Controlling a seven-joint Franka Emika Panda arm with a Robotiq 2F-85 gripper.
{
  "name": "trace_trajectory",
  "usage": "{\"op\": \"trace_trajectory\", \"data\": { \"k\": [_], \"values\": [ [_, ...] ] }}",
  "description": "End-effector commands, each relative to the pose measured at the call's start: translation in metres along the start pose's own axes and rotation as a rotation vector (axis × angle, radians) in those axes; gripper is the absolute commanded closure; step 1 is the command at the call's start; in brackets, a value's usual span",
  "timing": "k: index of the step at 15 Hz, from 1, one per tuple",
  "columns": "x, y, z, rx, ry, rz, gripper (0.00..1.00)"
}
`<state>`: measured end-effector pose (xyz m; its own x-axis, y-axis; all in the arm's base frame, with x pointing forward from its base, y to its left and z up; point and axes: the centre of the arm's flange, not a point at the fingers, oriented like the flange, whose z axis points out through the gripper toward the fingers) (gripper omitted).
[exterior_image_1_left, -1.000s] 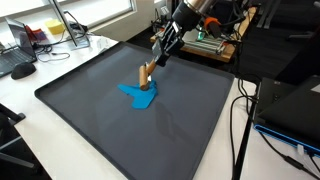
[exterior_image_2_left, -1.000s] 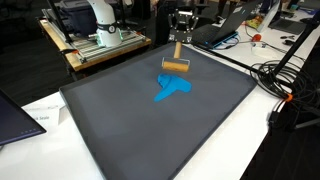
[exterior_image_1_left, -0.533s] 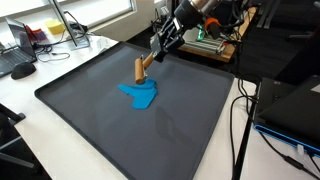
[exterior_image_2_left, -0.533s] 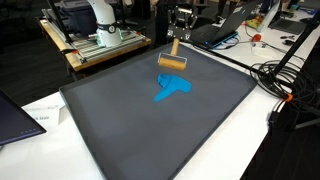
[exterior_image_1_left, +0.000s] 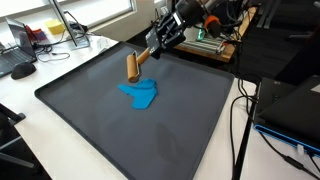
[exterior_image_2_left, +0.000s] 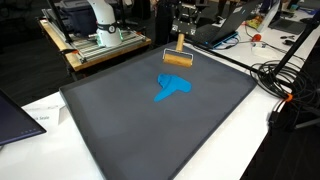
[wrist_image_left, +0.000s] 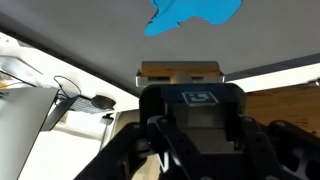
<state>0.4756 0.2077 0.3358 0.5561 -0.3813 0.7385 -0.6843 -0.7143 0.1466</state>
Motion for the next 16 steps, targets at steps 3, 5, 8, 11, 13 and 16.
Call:
{"op": "trace_trajectory", "data": {
  "k": [3, 5, 8, 11, 13, 16],
  "values": [
    [0.009, -0.017, -0.011, 0.035, 0.056, -0.052, 0.78],
    [0.011, -0.022, -0.013, 0.047, 0.042, -0.077, 0.78],
    [0.016, -0.031, -0.014, 0.053, 0.030, -0.124, 0.78],
    [0.025, -0.042, -0.014, 0.067, -0.009, -0.185, 0.78],
    [0.033, -0.050, -0.014, 0.083, -0.042, -0.232, 0.78],
    [0.044, -0.062, -0.013, 0.108, -0.101, -0.298, 0.78]
  ]
}}
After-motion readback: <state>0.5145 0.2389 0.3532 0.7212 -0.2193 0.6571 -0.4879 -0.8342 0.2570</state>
